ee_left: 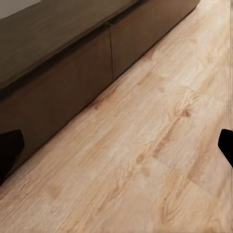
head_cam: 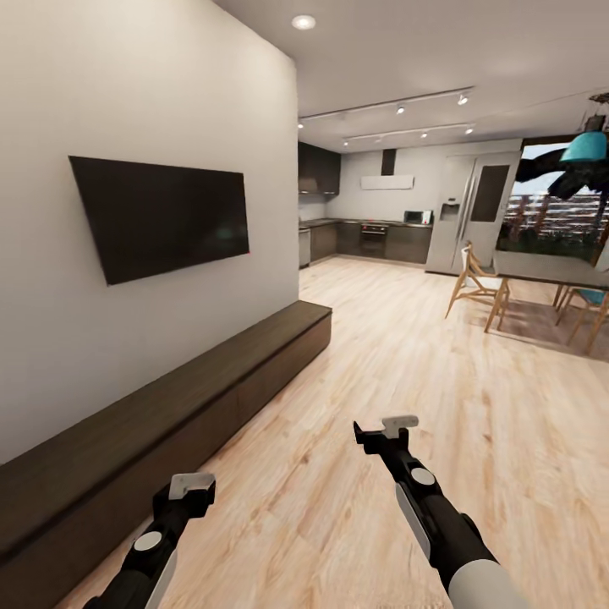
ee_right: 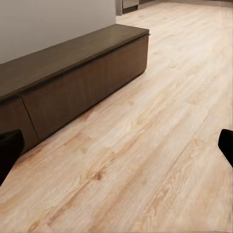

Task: Turn on the radio receiver that's on the table in the living room.

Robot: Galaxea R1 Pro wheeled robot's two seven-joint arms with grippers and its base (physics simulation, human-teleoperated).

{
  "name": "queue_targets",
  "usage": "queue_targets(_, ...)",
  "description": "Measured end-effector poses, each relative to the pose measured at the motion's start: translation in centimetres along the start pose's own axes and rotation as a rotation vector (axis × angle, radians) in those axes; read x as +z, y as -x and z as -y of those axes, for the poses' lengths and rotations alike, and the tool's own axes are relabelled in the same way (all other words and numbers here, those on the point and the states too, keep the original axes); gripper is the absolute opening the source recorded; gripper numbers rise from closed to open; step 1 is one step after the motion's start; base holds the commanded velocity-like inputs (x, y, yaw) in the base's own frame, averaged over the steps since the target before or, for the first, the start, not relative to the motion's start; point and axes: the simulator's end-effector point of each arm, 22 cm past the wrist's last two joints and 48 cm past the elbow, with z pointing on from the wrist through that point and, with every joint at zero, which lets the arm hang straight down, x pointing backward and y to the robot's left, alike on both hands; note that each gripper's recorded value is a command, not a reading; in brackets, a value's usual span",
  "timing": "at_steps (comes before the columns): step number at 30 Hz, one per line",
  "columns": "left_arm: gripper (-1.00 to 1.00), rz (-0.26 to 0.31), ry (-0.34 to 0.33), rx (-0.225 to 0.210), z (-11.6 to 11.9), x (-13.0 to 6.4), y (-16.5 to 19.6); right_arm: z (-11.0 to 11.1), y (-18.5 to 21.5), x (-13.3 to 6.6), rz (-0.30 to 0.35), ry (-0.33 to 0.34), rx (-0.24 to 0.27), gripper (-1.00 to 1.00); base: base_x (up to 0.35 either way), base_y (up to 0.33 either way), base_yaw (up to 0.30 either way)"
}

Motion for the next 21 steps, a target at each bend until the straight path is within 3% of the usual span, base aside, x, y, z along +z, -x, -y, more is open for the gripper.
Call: queue_targets(21, 1.00, 0.000, 0.000, 0.000, -0.02, 0.00, -0.02, 0.00, 0.01, 0.00, 0.000, 0.000, 0.000, 1.00, 0.000, 0.000, -0.229)
